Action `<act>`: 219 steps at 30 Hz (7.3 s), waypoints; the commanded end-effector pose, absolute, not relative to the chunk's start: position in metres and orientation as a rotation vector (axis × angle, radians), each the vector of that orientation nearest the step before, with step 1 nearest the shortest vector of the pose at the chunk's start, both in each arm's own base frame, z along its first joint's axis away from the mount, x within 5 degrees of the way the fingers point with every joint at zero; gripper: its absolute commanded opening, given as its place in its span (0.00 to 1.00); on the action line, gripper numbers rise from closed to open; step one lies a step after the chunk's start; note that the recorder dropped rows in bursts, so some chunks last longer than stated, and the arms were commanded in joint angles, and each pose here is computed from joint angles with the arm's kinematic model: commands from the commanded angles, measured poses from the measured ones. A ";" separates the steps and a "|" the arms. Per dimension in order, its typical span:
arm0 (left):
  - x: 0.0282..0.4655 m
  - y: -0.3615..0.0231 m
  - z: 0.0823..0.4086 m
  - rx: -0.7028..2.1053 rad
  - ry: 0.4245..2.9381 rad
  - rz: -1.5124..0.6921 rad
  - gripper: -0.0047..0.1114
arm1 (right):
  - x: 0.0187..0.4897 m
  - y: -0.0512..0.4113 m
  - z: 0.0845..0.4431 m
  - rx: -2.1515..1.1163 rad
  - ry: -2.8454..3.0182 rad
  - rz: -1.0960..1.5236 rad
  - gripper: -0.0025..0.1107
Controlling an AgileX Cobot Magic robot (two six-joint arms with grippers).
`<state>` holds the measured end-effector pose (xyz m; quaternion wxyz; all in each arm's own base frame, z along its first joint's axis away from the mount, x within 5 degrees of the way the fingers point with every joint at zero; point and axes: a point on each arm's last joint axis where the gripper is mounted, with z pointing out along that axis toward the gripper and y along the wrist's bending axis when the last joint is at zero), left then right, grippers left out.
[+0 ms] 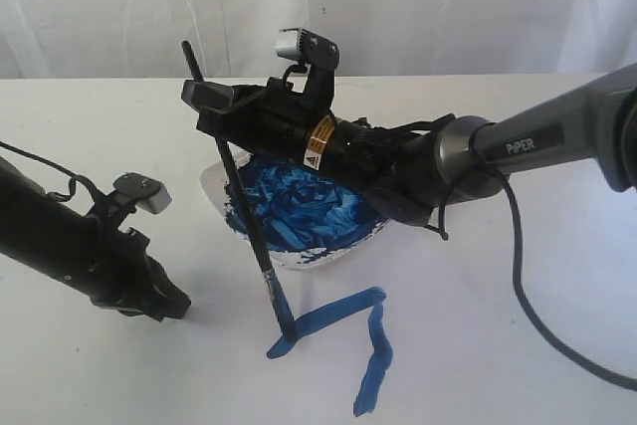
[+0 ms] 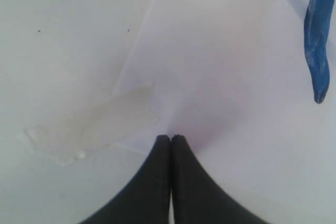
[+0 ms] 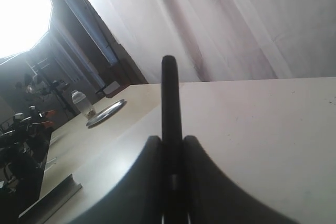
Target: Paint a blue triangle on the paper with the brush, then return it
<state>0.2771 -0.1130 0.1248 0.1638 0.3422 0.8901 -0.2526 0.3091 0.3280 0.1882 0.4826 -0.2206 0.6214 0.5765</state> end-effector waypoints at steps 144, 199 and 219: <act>0.269 -0.106 0.115 1.195 2.542 -0.618 0.04 | 0.317 0.345 0.166 -0.600 1.500 1.426 0.02; 0.261 -0.107 0.213 1.010 2.240 -0.545 0.04 | 0.294 0.193 0.249 -0.317 1.437 1.450 0.02; 0.258 -0.106 0.222 1.005 2.206 -0.528 0.04 | 0.315 0.149 0.257 -0.060 1.375 1.343 0.02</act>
